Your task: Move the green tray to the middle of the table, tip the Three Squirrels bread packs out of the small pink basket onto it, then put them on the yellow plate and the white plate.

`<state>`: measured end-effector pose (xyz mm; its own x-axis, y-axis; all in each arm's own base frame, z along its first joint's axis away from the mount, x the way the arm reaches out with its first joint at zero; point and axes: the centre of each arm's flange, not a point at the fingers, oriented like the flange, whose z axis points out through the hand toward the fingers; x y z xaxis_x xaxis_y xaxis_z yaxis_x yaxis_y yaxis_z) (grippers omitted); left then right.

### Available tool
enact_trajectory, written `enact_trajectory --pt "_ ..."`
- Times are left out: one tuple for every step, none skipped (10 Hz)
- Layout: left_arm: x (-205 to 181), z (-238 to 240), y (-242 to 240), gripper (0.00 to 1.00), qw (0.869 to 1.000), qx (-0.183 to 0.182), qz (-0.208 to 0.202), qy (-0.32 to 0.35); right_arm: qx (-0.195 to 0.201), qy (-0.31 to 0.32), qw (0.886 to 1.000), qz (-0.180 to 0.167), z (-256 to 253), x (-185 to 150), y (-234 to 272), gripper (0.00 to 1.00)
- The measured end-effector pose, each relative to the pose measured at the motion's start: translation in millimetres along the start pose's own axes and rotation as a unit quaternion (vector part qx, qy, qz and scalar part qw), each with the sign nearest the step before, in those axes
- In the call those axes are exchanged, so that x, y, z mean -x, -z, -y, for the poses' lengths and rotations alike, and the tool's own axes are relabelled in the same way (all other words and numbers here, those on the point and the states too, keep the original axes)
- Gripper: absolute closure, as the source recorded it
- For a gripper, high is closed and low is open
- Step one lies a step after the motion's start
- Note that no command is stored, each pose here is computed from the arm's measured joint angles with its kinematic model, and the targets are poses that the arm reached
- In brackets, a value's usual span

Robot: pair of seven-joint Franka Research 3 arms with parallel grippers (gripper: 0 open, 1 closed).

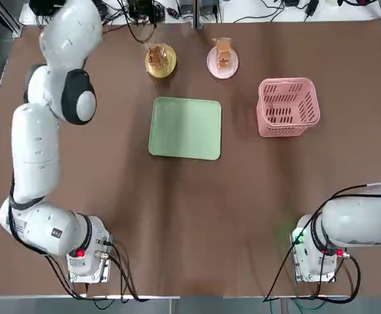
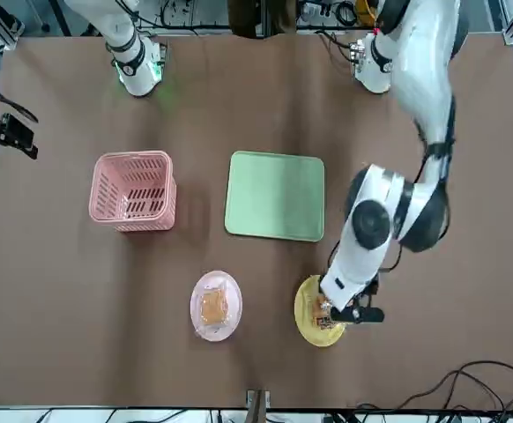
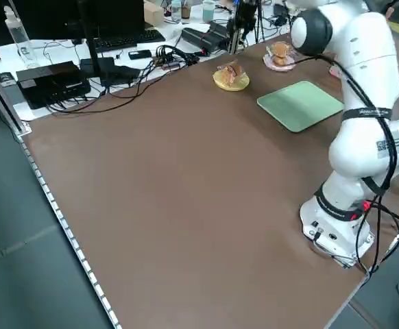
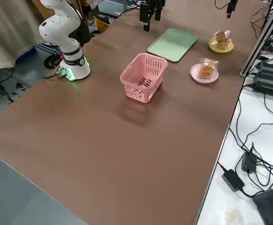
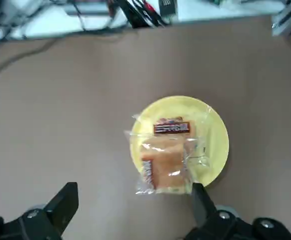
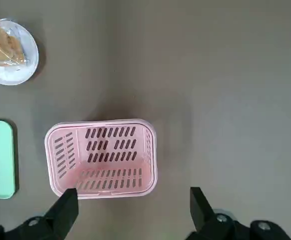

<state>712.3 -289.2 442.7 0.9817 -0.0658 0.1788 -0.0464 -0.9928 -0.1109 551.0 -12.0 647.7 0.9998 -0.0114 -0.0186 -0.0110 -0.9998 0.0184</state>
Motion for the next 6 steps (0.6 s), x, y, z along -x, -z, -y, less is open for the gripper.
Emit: enact_trajectory --pt "-0.3 26.9 39.6 0.00 1.000 -0.002 0.000 0.005 0.000 0.000 1.000 0.000 0.1 0.0 0.1 0.01" --pt "0.8 54.2 72.2 0.00 1.000 -0.002 0.001 0.011 0.000 0.000 1.000 0.000 0.1 0.0 0.2 0.01" --pt "3.4 79.1 97.3 0.00 1.000 -0.003 0.004 0.010 0.000 0.000 1.000 0.000 0.3 0.0 0.2 0.01" --pt "7.5 102.8 116.6 0.00 1.000 -0.002 0.013 0.005 0.000 0.000 1.000 0.000 0.3 0.0 0.2 0.01" --pt "12.1 126.8 132.3 0.00 1.000 0.003 0.024 0.000 0.000 0.000 1.000 0.000 0.4 0.0 0.2 0.01" --pt "16.1 153.6 145.6 0.00 0.999 0.015 0.032 -0.004 0.000 0.000 1.000 0.000 0.5 0.0 0.3 0.01"
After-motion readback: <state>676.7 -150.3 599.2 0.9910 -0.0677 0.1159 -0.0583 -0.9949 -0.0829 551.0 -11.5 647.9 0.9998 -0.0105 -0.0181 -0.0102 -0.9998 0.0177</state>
